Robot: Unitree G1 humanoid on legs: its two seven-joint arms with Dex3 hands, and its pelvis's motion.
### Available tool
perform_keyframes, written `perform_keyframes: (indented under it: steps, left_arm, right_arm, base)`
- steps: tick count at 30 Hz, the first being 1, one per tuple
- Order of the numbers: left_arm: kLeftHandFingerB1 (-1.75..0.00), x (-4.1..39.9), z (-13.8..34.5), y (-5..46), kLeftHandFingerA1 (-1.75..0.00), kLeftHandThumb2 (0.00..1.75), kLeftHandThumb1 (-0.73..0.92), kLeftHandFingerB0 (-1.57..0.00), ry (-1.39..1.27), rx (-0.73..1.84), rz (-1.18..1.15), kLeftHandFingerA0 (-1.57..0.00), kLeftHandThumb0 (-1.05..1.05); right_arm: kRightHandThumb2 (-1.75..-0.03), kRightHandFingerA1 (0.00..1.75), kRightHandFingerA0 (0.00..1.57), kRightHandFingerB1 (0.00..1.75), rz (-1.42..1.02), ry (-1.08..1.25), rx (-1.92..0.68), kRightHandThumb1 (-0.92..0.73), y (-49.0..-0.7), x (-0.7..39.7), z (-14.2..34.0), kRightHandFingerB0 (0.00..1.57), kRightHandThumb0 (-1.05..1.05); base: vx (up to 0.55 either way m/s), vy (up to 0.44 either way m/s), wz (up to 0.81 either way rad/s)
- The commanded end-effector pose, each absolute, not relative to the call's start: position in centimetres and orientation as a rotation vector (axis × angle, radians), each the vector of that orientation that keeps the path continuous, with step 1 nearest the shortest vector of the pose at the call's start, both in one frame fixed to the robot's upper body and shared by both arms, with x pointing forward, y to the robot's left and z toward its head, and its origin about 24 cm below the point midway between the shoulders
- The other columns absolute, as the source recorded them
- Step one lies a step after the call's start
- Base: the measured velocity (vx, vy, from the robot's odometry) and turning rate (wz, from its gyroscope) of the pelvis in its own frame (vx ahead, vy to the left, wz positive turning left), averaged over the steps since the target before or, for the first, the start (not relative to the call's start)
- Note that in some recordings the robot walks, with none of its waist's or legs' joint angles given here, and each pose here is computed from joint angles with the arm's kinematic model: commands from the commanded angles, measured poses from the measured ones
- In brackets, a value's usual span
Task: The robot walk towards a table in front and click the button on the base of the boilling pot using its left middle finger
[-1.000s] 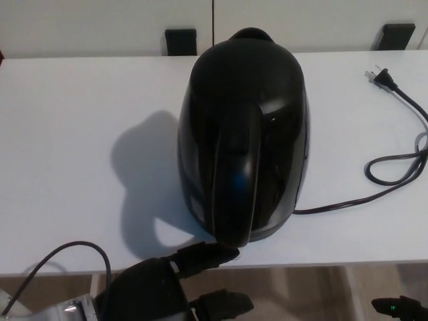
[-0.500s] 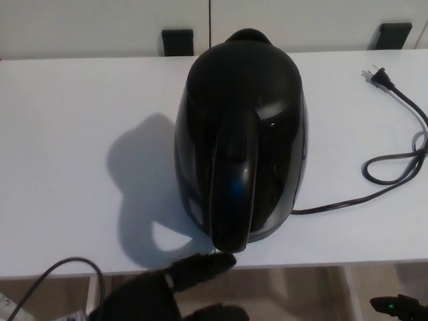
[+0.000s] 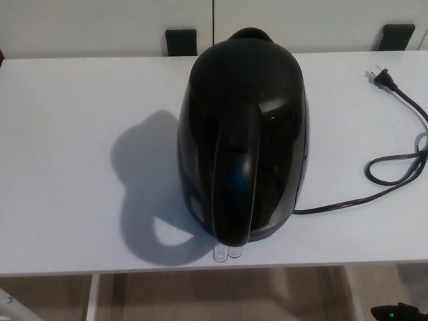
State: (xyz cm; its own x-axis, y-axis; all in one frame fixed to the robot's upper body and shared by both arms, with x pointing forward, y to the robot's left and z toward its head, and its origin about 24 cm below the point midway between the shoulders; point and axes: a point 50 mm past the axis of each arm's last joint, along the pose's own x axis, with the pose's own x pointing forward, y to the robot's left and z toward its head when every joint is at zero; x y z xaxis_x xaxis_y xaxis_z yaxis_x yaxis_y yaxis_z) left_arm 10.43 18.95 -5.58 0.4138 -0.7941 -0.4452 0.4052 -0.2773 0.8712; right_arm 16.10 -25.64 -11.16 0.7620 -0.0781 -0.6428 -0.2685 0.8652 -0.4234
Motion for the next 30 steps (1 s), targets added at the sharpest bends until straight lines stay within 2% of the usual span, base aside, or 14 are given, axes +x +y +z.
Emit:
perform_keyframes:
  steps: [1,2,3,4,7,9,10,12,13,15,16,20,21,30]
  left_arm:
    - [-0.24,12.6,-8.4,22.9,-0.3,0.66,0.77,-0.12,0.019,1.381,-0.97,-0.25,-0.54]
    - [-0.34,13.6,-9.0,24.0,-0.42,0.89,0.61,-0.05,0.182,1.35,-0.877,-0.17,-0.65]
    - [-0.22,14.2,-9.4,24.7,-0.29,0.64,0.75,-0.12,0.283,1.321,-0.821,-0.24,-0.63]
    - [-0.37,14.8,-9.7,25.3,-0.42,0.87,0.59,-0.08,0.365,1.29,-0.757,-0.2,-0.67]
    - [-0.38,15.6,-9.9,26.5,-0.42,0.87,0.59,-0.09,0.489,1.222,-0.632,-0.2,-0.69]
    - [-0.29,16.2,-10.2,28.1,-0.3,0.61,0.66,-0.23,0.649,1.107,-0.455,-0.29,-0.67]
    - [-0.4,16.2,-10.2,28.9,-0.43,0.85,0.56,-0.19,0.689,1.058,-0.379,-0.24,-0.7]
    - [-0.41,16.4,-10.0,29.9,-0.44,0.85,0.54,-0.21,0.728,1.004,-0.289,-0.28,-0.69]
    - [-0.3,16.5,-9.8,30.2,-0.34,0.61,0.67,-0.28,0.734,0.995,-0.262,-0.41,-0.66]
    - [-0.3,16.7,-9.7,30.6,-0.34,0.61,0.67,-0.27,0.743,0.983,-0.244,-0.41,-0.67]
    - [-0.41,16.8,-9.5,31.1,-0.45,0.87,0.55,-0.18,0.764,0.937,-0.213,-0.29,-0.71]
    - [-0.42,17.3,-8.9,31.8,-0.46,0.85,0.53,-0.22,0.762,0.807,-0.132,-0.31,-0.69]
    - [-0.29,17.3,-8.8,31.9,-0.33,0.58,0.63,-0.29,0.76,0.787,-0.113,-0.39,-0.65]
    - [-0.31,15.7,-9.4,32.1,-0.34,0.59,0.6,-0.31,0.791,0.752,-0.124,-0.43,-0.61]
  right_arm:
    - [-0.55,0.52,0.66,0.42,0.1,0.738,-0.534,-0.54,-26.1,15.2,-11.5,0.41,-0.18]
    - [-0.55,0.53,0.68,0.43,0.097,0.739,-0.535,-0.54,-26.1,15.2,-11.5,0.42,-0.17]
    - [-0.55,0.54,0.69,0.43,0.096,0.742,-0.538,-0.54,-26.1,15.2,-11.5,0.43,-0.18]
    - [-0.55,0.53,0.68,0.43,0.095,0.744,-0.542,-0.53,-26.1,15.3,-11.6,0.43,-0.18]
    - [-0.55,0.53,0.67,0.43,0.098,0.742,-0.538,-0.54,-26.1,15.4,-11.5,0.43,-0.17]
    - [-0.55,0.53,0.67,0.42,0.097,0.745,-0.543,-0.54,-26.1,15.5,-11.5,0.42,-0.18]
    - [-0.56,0.52,0.67,0.42,0.101,0.743,-0.547,-0.55,-26.1,15.7,-11.5,0.41,-0.18]
    - [-0.56,0.52,0.67,0.42,0.102,0.737,-0.556,-0.54,-26.1,16.0,-11.3,0.41,-0.19]
    - [-0.56,0.53,0.67,0.42,0.101,0.732,-0.556,-0.55,-26.1,16.2,-11.2,0.42,-0.19]
    - [-0.55,0.54,0.68,0.43,0.102,0.724,-0.559,-0.55,-26.2,16.5,-11.1,0.42,-0.19]
    - [-0.55,0.54,0.69,0.43,0.094,0.719,-0.557,-0.55,-26.3,16.8,-10.9,0.43,-0.18]
    - [-0.55,0.55,0.7,0.44,0.07,0.709,-0.55,-0.54,-26.6,17.5,-10.6,0.42,-0.18]
    - [-0.55,0.56,0.71,0.43,0.069,0.707,-0.559,-0.54,-26.7,17.5,-10.6,0.43,-0.2]
    - [-0.55,0.54,0.67,0.43,0.078,0.747,-0.562,-0.55,-26.7,16.4,-11.2,0.42,-0.19]
  base:
    - [0.0,0.0,0.0]
    - [0.0,0.0,0.0]
    - [0.0,0.0,0.0]
    - [0.0,0.0,0.0]
    - [0.0,0.0,0.0]
    - [0.0,0.0,0.0]
    - [0.0,0.0,0.0]
    - [0.0,0.0,0.0]
    - [0.0,0.0,0.0]
    - [0.0,0.0,0.0]
    - [0.0,0.0,0.0]
    - [0.0,0.0,0.0]
    - [0.0,0.0,0.0]
    - [0.0,0.0,0.0]
